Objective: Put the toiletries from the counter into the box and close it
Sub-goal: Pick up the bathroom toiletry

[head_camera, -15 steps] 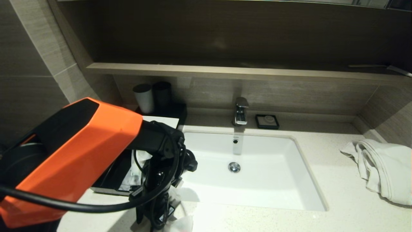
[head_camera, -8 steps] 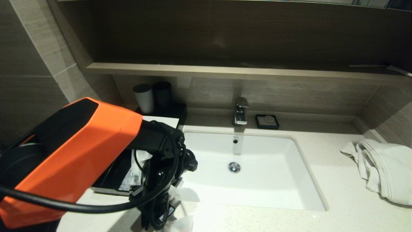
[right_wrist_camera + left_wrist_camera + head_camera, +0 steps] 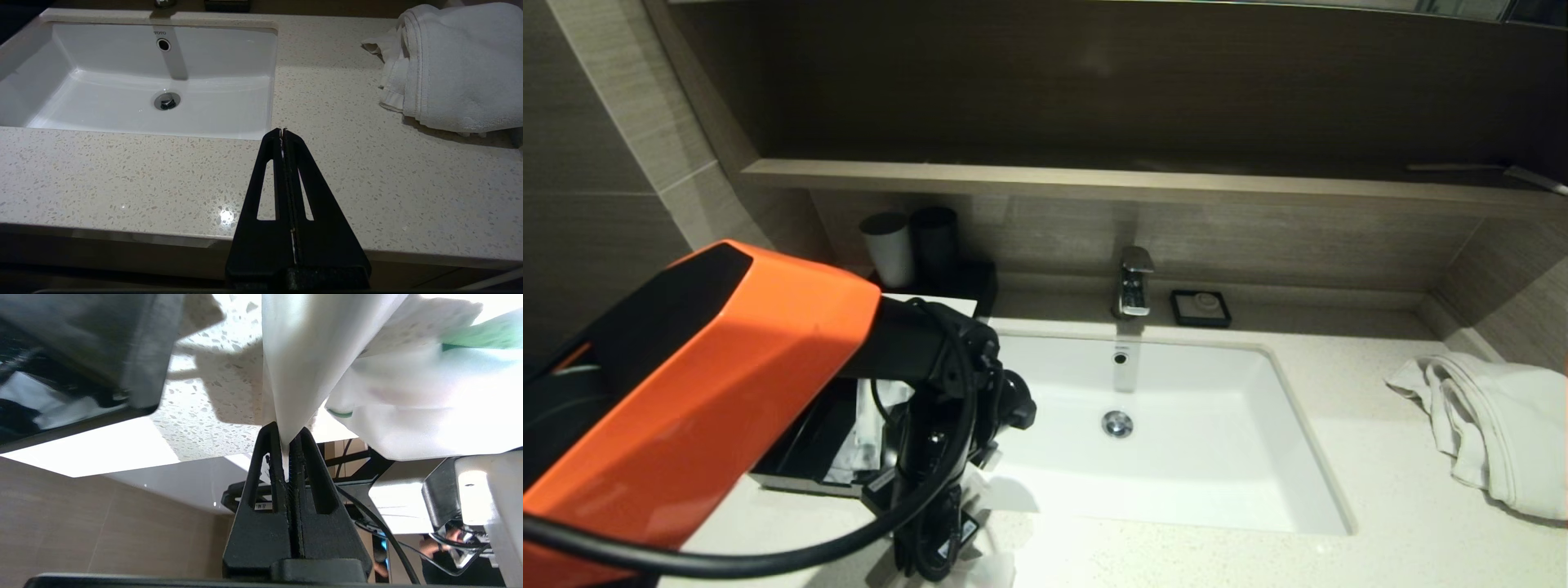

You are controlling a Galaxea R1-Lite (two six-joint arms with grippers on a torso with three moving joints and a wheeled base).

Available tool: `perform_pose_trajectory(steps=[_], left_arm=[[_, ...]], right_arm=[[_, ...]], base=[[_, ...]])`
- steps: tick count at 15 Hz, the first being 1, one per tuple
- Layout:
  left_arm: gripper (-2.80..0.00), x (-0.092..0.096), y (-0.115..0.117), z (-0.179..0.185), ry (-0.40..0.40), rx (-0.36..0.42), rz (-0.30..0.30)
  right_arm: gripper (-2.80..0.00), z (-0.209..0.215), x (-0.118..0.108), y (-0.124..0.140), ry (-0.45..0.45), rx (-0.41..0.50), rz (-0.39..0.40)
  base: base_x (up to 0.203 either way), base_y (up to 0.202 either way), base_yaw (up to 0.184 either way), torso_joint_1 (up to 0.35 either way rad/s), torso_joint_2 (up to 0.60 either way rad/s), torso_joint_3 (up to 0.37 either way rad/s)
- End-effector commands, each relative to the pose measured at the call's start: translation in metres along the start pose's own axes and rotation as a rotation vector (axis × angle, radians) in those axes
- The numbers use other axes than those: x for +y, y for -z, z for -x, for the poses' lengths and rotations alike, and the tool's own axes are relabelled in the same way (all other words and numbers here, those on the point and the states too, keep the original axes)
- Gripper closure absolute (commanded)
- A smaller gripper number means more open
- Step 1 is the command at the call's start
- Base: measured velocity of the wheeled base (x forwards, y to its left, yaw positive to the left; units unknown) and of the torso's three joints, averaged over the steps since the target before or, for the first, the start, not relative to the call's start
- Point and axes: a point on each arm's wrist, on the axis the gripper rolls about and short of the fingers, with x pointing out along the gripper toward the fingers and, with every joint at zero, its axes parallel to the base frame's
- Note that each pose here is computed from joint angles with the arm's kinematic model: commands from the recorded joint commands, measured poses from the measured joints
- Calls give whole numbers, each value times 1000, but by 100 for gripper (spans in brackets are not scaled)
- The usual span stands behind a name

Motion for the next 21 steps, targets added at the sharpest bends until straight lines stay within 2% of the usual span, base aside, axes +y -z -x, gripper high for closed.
perform_pose_trajectory(steps=[1, 7, 10, 15, 21], left_arm=[[0, -1, 2, 7, -1, -19, -3], [0, 0, 9, 24, 4, -80, -1], [0, 2, 15, 41, 11, -144, 9], [0, 3, 22, 47, 12, -160, 14], [0, 7, 33, 63, 17, -217, 24]], right_arm=[[0, 0, 0, 0, 0, 0, 0], [0, 0, 0, 0, 0, 0, 0], [0, 0, 0, 0, 0, 0, 0], [0, 0, 0, 0, 0, 0, 0], [0, 0, 0, 0, 0, 0, 0]], base=[[0, 0, 0, 0, 0, 0], [0, 0, 0, 0, 0, 0], [0, 0, 0, 0, 0, 0], [0, 0, 0, 0, 0, 0], [0, 0, 0, 0, 0, 0]])
